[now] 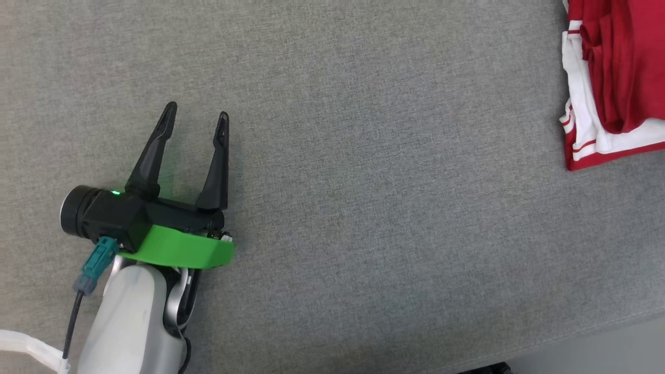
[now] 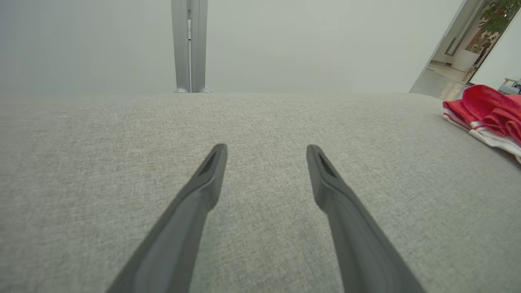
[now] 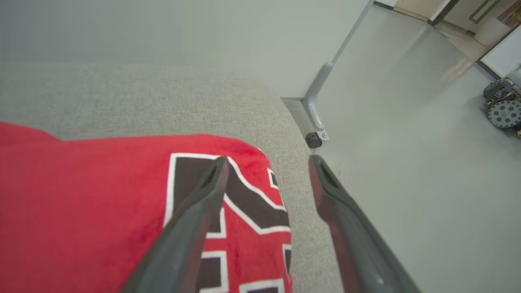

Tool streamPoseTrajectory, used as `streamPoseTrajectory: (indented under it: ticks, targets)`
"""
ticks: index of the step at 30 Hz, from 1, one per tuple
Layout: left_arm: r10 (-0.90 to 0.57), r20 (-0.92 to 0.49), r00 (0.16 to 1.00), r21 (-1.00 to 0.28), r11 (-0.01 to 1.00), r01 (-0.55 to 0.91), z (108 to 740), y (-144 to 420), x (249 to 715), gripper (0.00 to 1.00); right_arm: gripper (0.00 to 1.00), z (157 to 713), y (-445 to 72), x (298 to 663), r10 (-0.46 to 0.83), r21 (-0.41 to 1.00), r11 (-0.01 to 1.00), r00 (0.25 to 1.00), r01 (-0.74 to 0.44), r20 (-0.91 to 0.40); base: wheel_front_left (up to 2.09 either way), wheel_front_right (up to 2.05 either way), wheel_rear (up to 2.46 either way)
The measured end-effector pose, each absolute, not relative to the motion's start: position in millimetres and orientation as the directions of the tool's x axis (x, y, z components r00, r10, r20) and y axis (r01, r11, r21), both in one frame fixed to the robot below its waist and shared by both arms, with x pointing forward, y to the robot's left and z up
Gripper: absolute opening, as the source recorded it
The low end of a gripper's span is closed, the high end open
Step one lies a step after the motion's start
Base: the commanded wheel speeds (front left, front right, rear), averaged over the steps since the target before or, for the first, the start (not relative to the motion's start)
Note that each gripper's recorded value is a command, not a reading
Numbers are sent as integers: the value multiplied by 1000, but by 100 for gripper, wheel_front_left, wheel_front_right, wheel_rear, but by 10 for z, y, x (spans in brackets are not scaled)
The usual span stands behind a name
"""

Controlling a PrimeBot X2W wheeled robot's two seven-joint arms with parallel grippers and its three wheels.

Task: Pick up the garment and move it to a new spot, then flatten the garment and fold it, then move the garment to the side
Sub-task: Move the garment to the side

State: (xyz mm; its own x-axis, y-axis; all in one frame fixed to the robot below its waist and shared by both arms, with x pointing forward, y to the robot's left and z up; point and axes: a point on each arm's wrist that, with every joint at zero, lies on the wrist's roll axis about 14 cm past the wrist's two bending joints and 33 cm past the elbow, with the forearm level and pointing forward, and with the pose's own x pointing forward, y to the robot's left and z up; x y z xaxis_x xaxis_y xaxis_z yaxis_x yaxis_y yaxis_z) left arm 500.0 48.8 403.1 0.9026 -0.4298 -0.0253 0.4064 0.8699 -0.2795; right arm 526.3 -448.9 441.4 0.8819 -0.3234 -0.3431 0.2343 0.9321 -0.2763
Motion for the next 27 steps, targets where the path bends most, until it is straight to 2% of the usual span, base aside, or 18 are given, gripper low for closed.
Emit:
streamPoseTrajectory:
  ticks: [4,10,19,27]
  targets:
    - [-395,-15,919,-275,885,376,4136,591,4988,100,100,4769,-4320,5464,-267,-283,939,933,196,-240,0,0,0]
    - [-341,12,940,-254,908,332,4388,792,4869,100,100,5224,-3709,5510,-101,-257,963,992,78,-78,0,0,0]
    - [-234,62,970,-274,931,242,4817,1143,4492,100,100,5607,-3001,4872,45,-200,980,995,-27,89,0,0,0]
    - [-122,65,990,-278,951,136,4971,1494,4078,100,100,5754,-2625,4185,71,-89,995,978,-54,198,0,0,0]
